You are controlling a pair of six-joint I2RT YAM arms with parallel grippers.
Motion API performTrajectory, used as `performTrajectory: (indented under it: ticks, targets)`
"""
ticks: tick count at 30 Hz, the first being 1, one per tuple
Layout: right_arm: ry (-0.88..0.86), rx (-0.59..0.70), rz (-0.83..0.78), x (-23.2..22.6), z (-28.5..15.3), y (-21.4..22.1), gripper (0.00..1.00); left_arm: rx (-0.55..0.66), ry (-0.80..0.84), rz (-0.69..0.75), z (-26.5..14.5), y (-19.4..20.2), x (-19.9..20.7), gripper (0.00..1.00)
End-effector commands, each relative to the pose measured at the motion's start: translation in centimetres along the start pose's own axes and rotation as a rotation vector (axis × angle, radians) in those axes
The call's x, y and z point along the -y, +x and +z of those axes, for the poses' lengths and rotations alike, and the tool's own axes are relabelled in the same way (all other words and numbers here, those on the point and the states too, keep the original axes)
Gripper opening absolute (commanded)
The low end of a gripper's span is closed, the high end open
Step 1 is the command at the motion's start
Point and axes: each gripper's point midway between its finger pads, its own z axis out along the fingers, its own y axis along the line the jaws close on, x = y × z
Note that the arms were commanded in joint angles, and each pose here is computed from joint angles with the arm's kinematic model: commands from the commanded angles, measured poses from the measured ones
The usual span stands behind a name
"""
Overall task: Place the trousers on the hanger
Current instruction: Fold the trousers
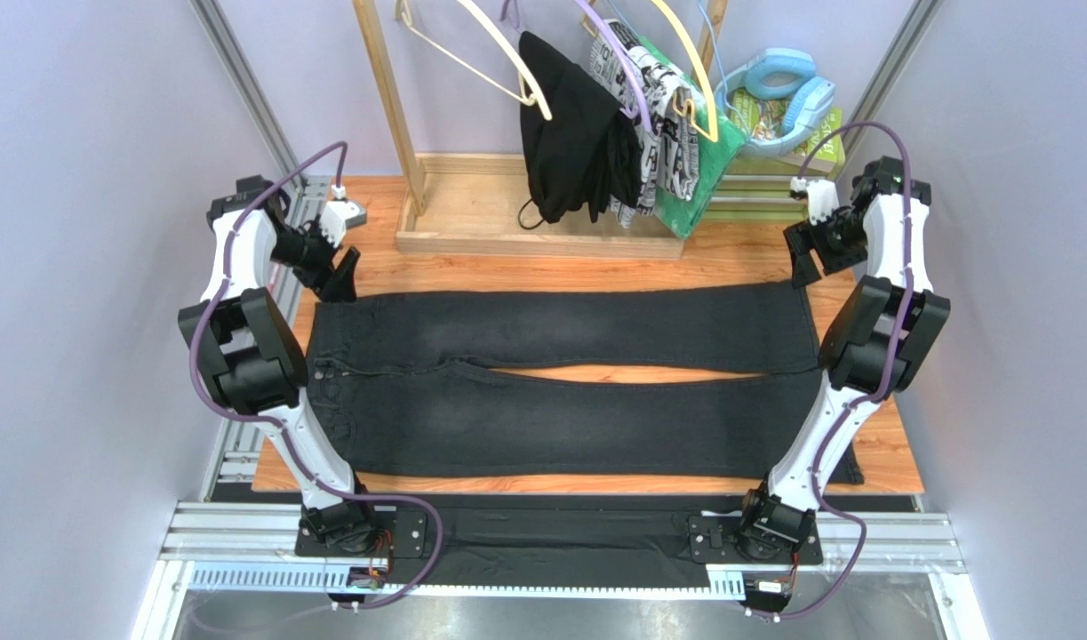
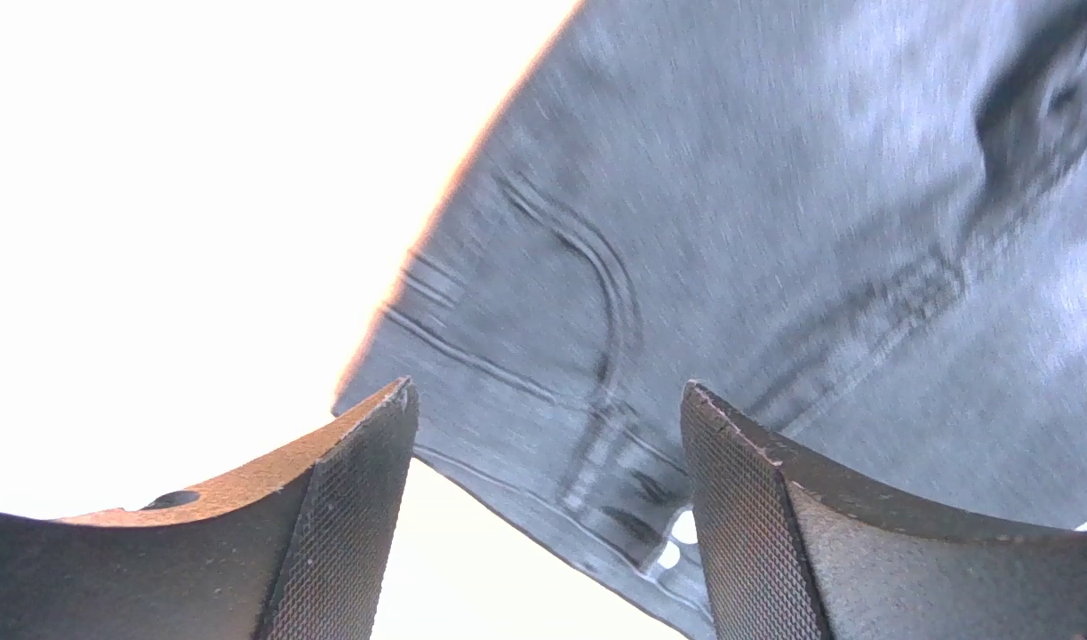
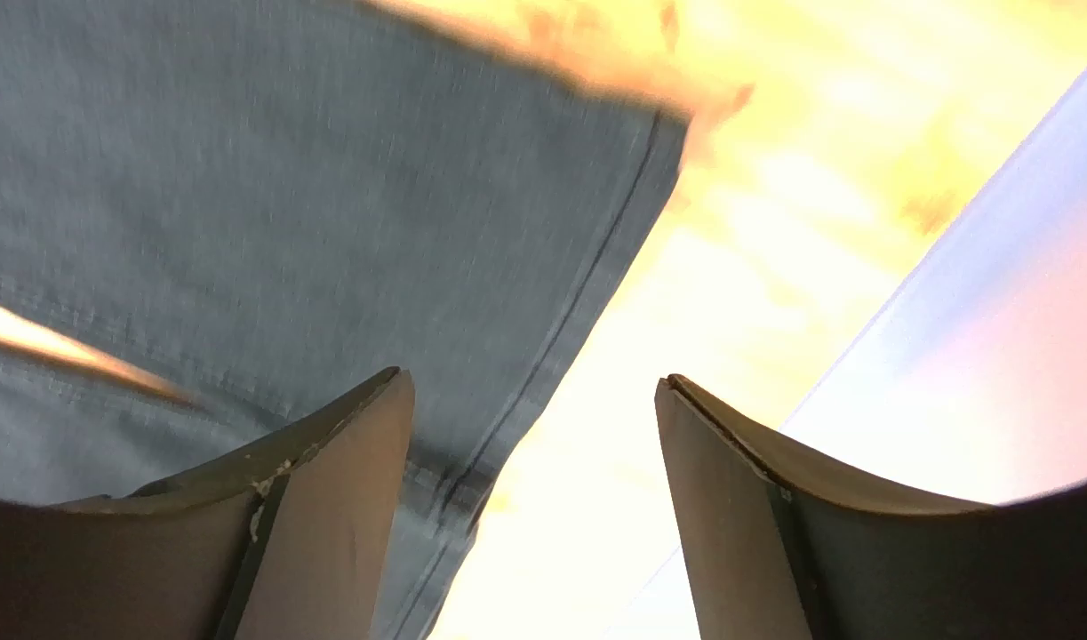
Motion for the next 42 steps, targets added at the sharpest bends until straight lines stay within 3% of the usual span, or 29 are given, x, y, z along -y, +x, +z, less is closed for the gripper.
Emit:
performTrajectory:
  ticks: [1,11,19,22,23,31,32,42]
  targets:
    - [-0.094,0.029,-0.042,-0.2,2.4,-1.7,0.72,0.138,0.027,0.02,0.2,-3.0,-0.9,0.79]
    - [-0.106,0.18,-0.193,2.4,6.5,-5.6,0.72,0.175,-0.005,0.033,1.0,-3.9,-3.6,0.78]
    - [-0.136,0.082,-0.334,2.4,11.3,-4.1,0.72,0.13,0.036,0.012,2.4,-2.5,-4.4,0.77]
    - [-0.159,0.005,-0.373,2.0,12.6,-2.2,0.61,0.102,0.014,0.017,3.0,-1.9,-5.6,0.77]
    - [-0.152,-0.021,-0.382,2.2,12.9,-1.7,0.52,0.089,0.004,0.012,3.3,-1.7,-6.1,0.77]
    - [-0.17,-0.068,-0.419,1.0,13.7,-1.1,0.14,0.014,0.006,0.077,5.1,-0.4,-8.5,0.71]
    - [-0.166,-0.07,-0.424,1.1,13.5,-1.1,0.0,-0.002,0.031,0.079,5.1,0.1,-8.0,0.68]
    - [-0.137,-0.086,-0.426,0.9,13.3,-1.8,0.0,-0.096,0.163,0.091,7.7,3.7,-6.1,0.66]
